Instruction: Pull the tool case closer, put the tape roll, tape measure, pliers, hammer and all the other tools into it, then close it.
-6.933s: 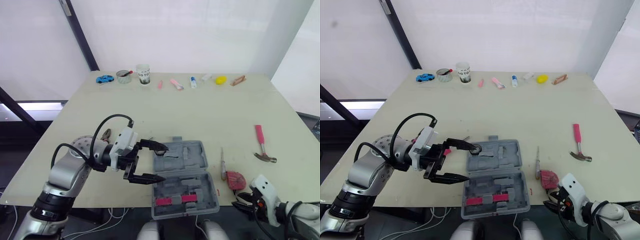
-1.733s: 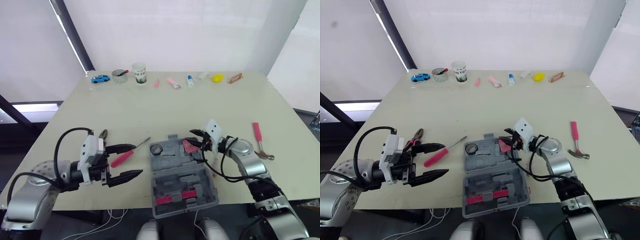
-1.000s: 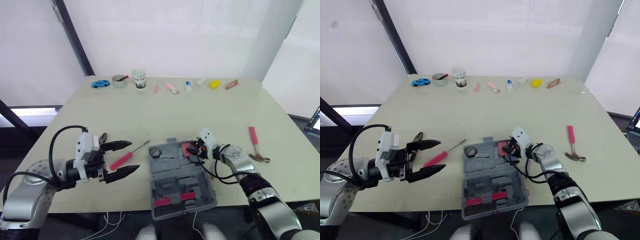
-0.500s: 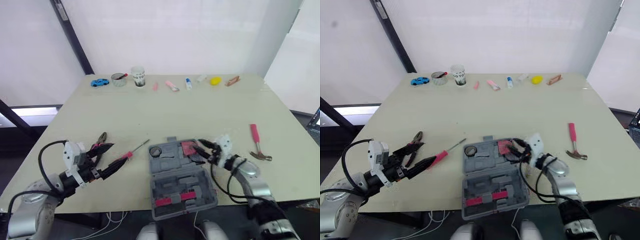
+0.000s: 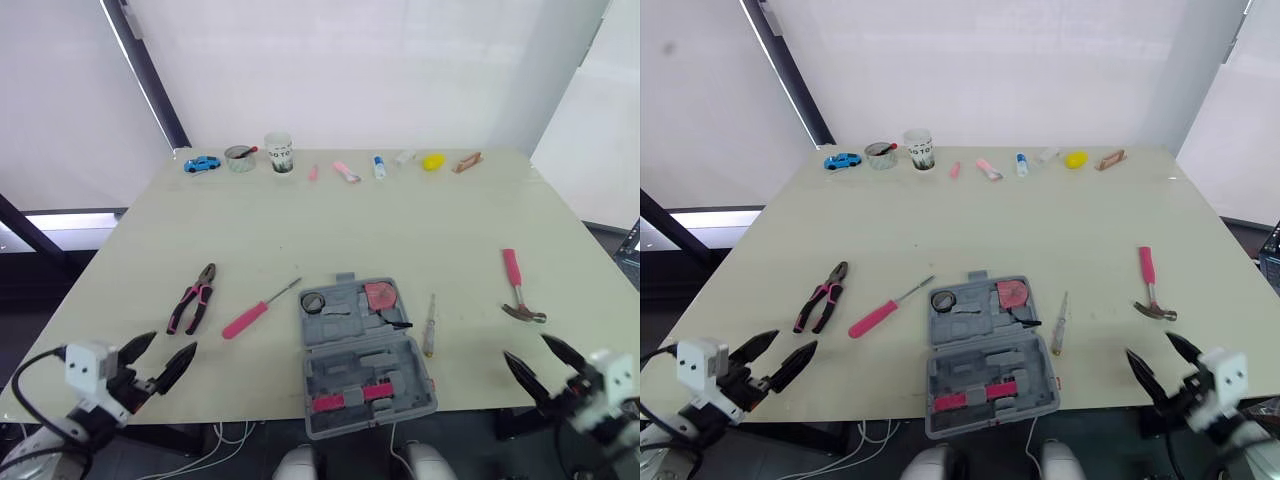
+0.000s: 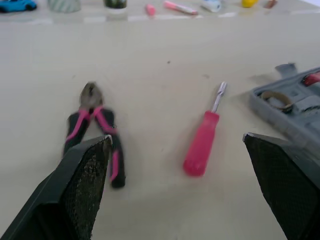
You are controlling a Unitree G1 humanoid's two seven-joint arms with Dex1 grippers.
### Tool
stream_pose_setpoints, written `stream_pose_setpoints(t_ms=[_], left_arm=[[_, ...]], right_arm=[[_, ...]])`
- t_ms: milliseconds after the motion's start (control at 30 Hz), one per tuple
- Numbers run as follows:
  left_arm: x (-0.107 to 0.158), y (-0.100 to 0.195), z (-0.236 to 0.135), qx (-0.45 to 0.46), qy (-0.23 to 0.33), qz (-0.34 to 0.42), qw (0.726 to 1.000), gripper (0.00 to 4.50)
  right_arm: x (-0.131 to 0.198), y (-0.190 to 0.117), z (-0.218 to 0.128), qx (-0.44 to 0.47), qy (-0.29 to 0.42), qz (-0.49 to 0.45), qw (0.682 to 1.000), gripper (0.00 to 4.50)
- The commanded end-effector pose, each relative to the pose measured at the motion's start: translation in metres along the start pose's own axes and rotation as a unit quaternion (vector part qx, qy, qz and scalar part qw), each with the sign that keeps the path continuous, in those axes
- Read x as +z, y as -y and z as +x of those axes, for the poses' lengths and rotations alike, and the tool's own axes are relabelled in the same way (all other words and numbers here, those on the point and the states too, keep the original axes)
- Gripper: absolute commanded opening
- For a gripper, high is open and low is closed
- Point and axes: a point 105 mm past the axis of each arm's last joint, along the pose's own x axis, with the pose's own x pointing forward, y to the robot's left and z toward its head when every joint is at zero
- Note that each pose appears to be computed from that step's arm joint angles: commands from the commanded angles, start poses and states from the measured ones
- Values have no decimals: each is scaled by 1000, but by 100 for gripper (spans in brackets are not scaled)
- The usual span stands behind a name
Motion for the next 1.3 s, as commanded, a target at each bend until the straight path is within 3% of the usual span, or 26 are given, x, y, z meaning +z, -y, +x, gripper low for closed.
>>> stream_pose_setpoints(t_ms=[33,167,300,500,733,1033,1300], left_arm=[[2,-14,-14,39,8,16,999,450],[-9,-27,-29,77,-7,18,997,450],[-7,-26,-22,85,-5,21,996,450],[27,-39,21,121,-7,30,992,450],[41,-51,62,149,-44,24,988,450],[28,-44,110,102,-112,13,988,450],[17,-54,132,86,-150,4,985,450]], right_arm=[[7,9,-25,-36,21,-7,999,445],[-13,12,-54,-79,-7,11,997,445],[-6,15,-51,-74,4,5,997,445],[42,-16,-4,90,46,10,995,445],[89,-58,40,271,52,-16,961,445],[123,-97,72,425,61,-87,899,445],[130,-105,86,469,69,-113,873,445]])
